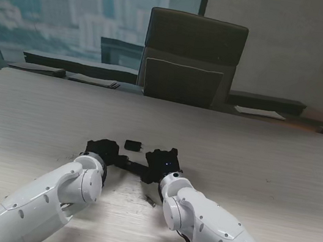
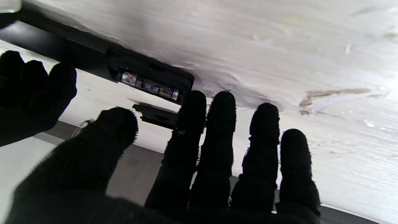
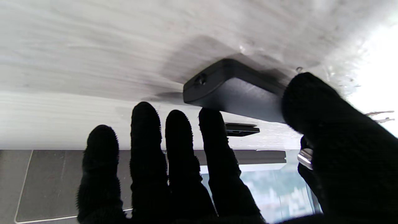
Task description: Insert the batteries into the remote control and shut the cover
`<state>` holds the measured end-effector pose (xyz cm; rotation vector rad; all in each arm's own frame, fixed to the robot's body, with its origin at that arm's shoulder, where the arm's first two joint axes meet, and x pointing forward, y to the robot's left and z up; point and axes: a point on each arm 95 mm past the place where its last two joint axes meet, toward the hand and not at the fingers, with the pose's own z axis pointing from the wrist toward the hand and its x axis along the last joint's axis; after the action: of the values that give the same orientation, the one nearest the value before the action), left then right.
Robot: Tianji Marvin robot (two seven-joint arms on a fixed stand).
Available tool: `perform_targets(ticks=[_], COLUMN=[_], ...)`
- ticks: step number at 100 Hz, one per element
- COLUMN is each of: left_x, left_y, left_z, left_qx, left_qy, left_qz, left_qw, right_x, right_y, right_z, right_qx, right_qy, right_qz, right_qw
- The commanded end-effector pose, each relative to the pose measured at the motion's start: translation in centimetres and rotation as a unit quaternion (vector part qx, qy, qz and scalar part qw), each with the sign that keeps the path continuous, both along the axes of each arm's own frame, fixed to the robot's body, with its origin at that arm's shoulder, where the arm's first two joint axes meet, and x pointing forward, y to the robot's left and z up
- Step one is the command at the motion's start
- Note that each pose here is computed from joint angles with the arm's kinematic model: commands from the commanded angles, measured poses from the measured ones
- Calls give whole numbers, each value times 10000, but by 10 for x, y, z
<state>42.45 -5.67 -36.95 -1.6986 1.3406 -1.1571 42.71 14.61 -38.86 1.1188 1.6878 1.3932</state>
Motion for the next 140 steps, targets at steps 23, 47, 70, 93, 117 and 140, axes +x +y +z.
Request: perform_targets(ticks=[23, 47, 70, 93, 117, 140], left_x=[-20, -21, -22, -22, -25, -27], left_y=[3, 3, 4, 8, 15, 25], left_z=[-29, -33, -32, -31, -27, -22], left_qx=[-76, -179, -265, -389, -456, -459], left_qy=[442, 269, 121, -109, -140, -61], left_qz=[-31, 104, 165, 196, 126, 40], left_qw=[9990, 9994, 9994, 9990, 9988, 9989], right_x=[-6, -7, -8, -26, -57, -79], right_y=[-9, -8, -5, 1, 4, -2], right_z=[-7, 1, 13, 29, 31, 24], right_qx=[-81, 3, 165, 509, 368, -26], right_qy=[68, -85, -320, -401, -245, -248], right_qz=[72, 154, 256, 452, 681, 470], right_qw=[9999, 9998, 9990, 9969, 9967, 9986])
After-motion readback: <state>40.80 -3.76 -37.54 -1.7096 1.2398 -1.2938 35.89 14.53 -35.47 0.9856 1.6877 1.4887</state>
